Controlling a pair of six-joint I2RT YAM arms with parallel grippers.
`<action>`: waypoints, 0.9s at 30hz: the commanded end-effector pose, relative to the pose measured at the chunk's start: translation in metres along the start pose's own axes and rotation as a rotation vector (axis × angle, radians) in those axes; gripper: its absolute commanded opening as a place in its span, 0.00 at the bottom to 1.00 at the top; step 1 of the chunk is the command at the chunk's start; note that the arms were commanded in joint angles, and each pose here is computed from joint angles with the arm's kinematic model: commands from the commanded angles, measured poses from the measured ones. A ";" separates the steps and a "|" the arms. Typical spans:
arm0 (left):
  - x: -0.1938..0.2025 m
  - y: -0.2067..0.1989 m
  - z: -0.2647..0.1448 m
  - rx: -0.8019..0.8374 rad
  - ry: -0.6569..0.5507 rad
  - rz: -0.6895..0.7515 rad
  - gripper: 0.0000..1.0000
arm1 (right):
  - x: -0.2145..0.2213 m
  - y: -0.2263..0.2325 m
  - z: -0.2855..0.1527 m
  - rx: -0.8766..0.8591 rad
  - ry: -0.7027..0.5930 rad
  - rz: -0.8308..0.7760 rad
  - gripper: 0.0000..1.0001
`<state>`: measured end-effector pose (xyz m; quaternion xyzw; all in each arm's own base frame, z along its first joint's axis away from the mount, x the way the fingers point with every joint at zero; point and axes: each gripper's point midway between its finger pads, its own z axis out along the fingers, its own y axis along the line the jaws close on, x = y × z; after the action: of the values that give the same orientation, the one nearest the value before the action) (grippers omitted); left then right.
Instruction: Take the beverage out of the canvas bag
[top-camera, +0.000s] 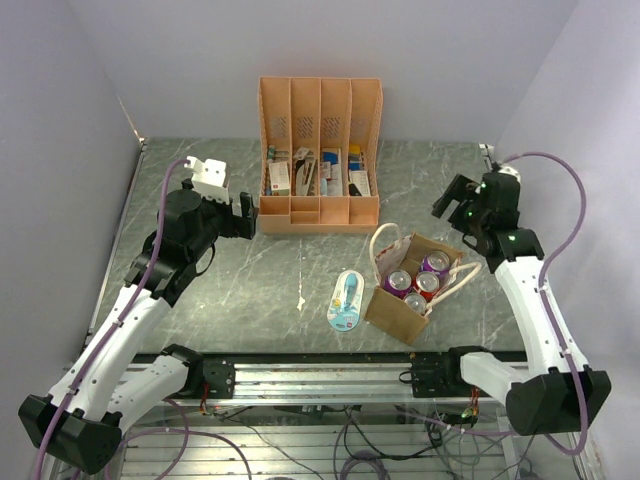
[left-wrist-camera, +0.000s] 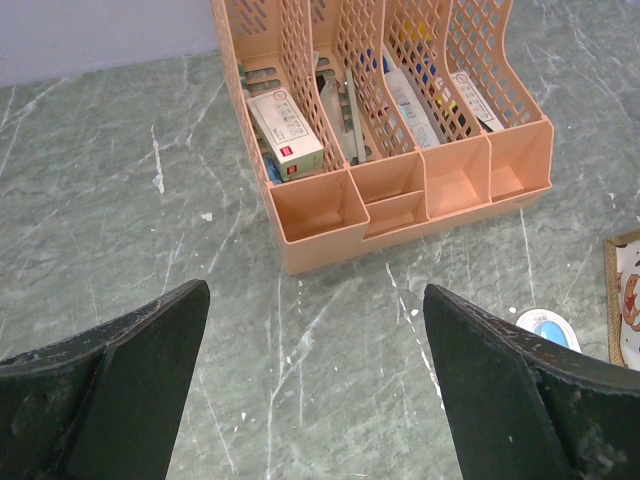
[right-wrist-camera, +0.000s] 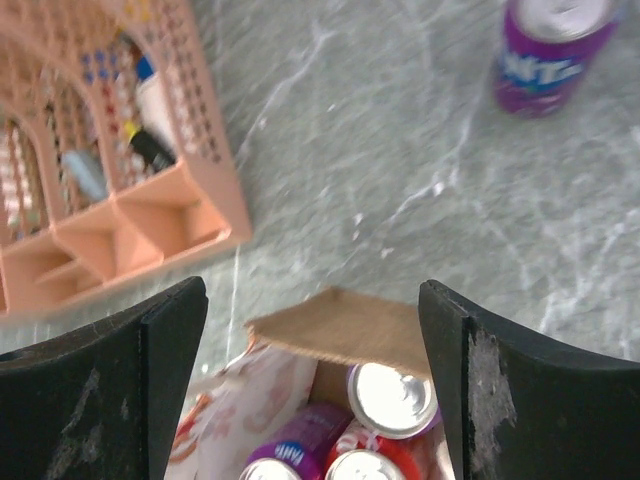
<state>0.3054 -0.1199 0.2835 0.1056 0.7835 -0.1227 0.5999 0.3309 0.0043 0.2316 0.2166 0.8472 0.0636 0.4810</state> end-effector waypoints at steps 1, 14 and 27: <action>-0.016 -0.004 -0.003 0.028 -0.039 -0.012 0.98 | 0.032 0.039 -0.018 -0.110 0.122 -0.077 0.84; -0.014 -0.004 -0.002 0.029 -0.028 -0.014 0.98 | 0.123 0.012 -0.025 0.031 0.328 -0.166 0.73; -0.011 -0.003 0.000 0.019 -0.017 -0.012 0.98 | 0.123 -0.033 -0.015 0.318 0.281 -0.138 0.79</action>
<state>0.3062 -0.1214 0.2802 0.1082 0.7866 -0.1241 0.5951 0.2590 0.0523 0.1301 0.1861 0.9309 -0.0127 0.3140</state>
